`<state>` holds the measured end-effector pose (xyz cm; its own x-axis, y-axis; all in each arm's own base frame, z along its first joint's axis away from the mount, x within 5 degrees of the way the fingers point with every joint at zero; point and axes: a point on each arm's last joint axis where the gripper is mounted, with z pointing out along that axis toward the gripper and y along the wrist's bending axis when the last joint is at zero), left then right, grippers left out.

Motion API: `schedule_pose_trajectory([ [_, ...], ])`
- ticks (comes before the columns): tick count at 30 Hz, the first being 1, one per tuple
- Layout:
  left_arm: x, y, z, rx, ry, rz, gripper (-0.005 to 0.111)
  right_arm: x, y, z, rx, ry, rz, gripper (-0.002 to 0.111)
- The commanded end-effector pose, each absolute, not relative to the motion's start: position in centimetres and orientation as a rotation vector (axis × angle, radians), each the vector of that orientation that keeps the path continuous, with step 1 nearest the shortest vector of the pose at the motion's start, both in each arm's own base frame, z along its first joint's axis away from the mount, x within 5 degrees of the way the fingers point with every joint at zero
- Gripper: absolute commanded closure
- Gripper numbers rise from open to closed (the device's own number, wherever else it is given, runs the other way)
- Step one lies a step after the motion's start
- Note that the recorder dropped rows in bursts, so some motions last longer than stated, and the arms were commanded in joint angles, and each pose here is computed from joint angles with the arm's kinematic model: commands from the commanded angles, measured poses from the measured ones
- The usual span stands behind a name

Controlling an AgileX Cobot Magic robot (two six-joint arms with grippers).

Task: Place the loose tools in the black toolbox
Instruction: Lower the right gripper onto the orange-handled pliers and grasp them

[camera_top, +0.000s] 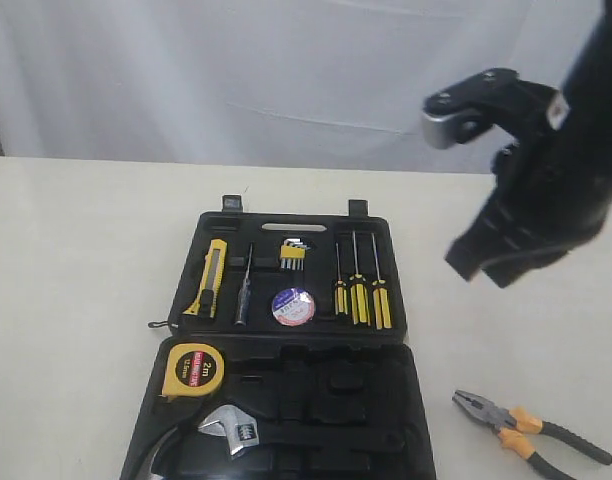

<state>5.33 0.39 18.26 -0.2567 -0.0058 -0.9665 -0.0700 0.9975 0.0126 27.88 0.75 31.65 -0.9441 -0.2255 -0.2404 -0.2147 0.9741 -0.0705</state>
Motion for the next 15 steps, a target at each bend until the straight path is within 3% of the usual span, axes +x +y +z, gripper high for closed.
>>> schedule_pose_trajectory([
  [1, 5.3, 0.4, 18.2, -0.056, 1.825, 0.053, 0.107, 25.4, -2.1, 30.1, -0.325, 2.941, -0.135, 0.109],
  [6, 5.3, 0.4, 18.2, -0.056, 1.825, 0.053, 0.107, 25.7, -2.5, 27.2, -0.536, 2.932, -0.156, 0.109],
  [15, 5.3, 0.4, 18.2, -0.056, 1.825, 0.053, 0.107, 27.0, -2.4, 23.5, -0.585, 3.042, -0.082, 0.108],
])
